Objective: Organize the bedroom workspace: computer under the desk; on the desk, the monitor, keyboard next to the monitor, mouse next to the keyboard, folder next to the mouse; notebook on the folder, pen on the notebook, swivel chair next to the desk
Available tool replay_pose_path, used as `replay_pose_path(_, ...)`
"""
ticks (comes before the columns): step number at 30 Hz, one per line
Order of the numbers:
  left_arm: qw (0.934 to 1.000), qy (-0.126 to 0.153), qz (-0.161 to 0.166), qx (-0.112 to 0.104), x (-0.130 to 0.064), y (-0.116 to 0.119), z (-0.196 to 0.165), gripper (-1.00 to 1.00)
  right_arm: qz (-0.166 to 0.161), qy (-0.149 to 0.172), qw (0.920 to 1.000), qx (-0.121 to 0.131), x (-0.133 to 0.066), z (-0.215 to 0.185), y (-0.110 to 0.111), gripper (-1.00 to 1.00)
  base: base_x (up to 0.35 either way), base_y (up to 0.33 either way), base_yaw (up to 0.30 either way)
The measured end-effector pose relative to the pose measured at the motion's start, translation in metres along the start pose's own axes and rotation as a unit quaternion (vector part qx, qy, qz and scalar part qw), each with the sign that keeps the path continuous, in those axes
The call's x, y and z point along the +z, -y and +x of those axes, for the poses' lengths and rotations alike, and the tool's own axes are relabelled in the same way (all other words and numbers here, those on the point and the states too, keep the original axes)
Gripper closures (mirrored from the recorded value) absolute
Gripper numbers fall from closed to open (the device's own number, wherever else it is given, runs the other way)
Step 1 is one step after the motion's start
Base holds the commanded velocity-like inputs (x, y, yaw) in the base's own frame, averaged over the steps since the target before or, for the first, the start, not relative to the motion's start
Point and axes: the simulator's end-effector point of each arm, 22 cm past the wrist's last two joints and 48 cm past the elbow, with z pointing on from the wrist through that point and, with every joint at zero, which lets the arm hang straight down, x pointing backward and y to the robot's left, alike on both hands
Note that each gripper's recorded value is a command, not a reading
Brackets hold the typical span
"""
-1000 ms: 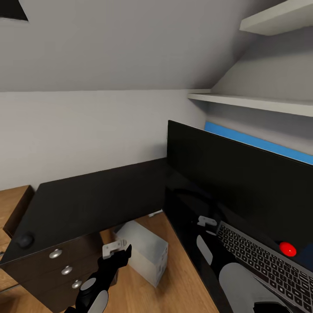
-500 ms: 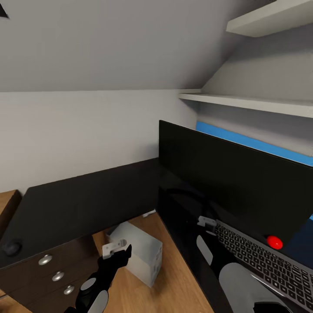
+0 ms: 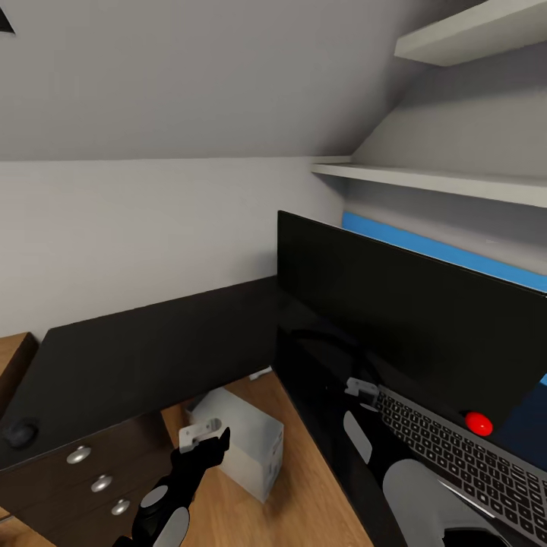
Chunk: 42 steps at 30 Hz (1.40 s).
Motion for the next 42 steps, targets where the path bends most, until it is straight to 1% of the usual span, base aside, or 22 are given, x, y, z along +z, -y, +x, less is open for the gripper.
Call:
replay_pose_path(14, 1.0000, 0.000, 0.000, 0.000, -0.0008, 0.0002, -0.0008, -1.00, 0.000, -0.001, 1.0000, 0.000, -0.0010, -0.0007, 0.0000, -1.00, 0.000, 0.000, -0.006)
replay_pose_path(24, 1.0000, 0.001, 0.000, 0.000, -0.0015, 0.0007, -0.0021, -1.00, 0.000, 0.001, 1.0000, 0.000, -0.0022, -0.0029, -0.0005, -1.00, 0.000, 0.000, -0.174)
replay_pose_path(42, 1.0000, 0.001, 0.000, 0.000, -0.0016, 0.0004, -0.0023, -1.00, 0.000, 0.002, 1.0000, 0.000, -0.0023, -0.0033, -0.0006, -1.00, 0.000, 0.000, -0.007)
